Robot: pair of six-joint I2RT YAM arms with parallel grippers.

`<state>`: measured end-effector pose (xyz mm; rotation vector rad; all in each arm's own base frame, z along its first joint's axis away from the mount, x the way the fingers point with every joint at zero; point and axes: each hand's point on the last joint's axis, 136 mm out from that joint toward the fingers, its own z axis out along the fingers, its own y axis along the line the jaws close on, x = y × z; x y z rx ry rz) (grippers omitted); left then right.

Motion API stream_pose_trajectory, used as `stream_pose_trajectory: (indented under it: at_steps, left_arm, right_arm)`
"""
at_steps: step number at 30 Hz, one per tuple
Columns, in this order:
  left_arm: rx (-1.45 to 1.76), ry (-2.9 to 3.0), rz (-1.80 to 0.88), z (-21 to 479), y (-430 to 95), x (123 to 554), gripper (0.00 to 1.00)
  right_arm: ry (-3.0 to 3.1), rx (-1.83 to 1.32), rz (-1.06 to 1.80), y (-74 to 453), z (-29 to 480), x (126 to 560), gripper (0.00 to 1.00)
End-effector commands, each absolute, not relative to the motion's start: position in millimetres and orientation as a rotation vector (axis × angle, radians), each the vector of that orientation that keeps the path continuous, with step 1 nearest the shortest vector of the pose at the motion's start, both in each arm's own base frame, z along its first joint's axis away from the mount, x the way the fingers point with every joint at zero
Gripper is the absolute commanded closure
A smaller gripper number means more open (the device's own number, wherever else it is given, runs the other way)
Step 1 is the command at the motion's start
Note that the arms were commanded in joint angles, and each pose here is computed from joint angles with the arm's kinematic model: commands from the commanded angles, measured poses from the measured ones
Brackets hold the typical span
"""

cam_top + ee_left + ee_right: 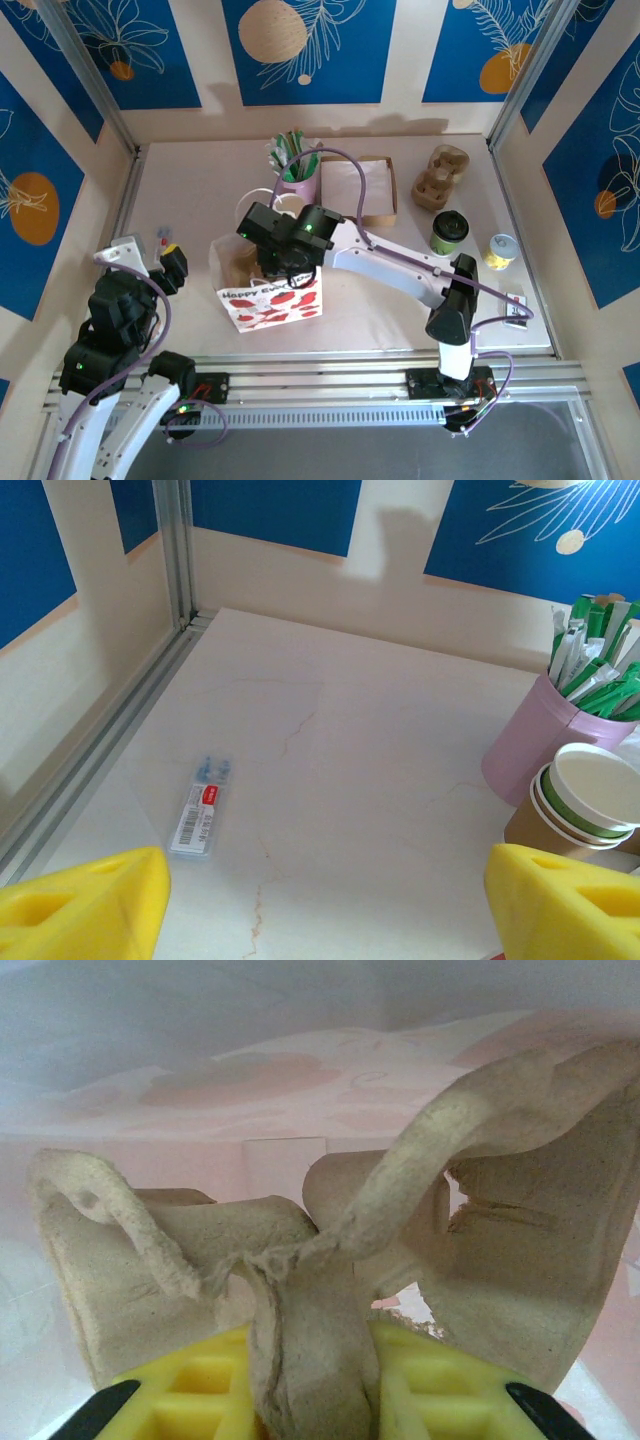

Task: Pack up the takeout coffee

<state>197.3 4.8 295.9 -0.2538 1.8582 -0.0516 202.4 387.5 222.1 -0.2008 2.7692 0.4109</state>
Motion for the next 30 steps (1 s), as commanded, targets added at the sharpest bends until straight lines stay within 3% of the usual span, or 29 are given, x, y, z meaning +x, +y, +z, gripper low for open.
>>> stream_pose_trajectory:
  at_steps: [1, 30]
  left_arm:
    - [-0.241, 1.83, -0.041, 300.4, 5.5, 197.7, 0.18]
    - [-0.238, 1.832, -0.037, 299.2, 5.6, 198.0, 0.18]
  right_arm:
    - [2.823, -0.193, 0.367, 385.6, 206.9, 199.5, 0.75]
    - [2.84, -0.371, 0.175, 385.9, 169.5, 195.5, 0.76]
